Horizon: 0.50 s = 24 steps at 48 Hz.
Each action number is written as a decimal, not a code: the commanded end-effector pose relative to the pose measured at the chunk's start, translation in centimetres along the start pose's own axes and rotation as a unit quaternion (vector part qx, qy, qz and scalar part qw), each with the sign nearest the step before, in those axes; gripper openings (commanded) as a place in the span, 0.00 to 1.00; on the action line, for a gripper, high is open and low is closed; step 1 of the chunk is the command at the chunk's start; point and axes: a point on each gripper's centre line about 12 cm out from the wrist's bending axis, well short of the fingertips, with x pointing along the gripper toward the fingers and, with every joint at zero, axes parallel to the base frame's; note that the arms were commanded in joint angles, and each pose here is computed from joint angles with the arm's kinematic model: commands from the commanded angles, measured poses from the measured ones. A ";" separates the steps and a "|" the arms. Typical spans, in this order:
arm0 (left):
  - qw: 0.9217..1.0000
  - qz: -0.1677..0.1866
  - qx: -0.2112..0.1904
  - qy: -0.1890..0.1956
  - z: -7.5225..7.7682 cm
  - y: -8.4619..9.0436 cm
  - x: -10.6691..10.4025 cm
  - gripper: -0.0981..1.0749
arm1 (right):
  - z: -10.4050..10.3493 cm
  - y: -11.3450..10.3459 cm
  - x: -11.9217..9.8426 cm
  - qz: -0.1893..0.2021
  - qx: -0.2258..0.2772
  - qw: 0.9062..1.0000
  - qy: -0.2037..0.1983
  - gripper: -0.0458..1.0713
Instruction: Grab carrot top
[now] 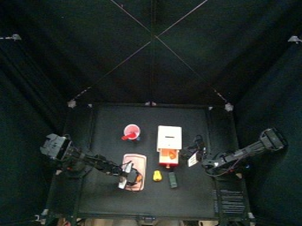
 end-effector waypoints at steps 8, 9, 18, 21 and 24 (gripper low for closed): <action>1.000 0.005 0.005 0.009 -0.3 0.6 0.8 0.85 | 0.3 0.3 -0.1 0.004 0.005 1.000 -0.003 0.88; 1.000 0.005 0.005 0.011 -0.5 0.6 0.9 0.85 | 0.3 0.2 -0.1 0.003 0.004 1.000 -0.003 0.88; 1.000 0.003 0.005 0.026 -1.2 0.5 1.6 0.85 | 0.3 0.3 -0.1 0.003 0.005 1.000 -0.002 0.88; 1.000 0.003 0.004 0.028 -1.3 0.5 1.7 0.84 | 0.3 0.3 -0.1 0.003 0.006 1.000 -0.002 0.88; 1.000 0.003 0.002 0.028 -1.3 0.5 1.7 0.84 | 0.3 0.3 -0.1 0.003 0.005 1.000 -0.002 0.88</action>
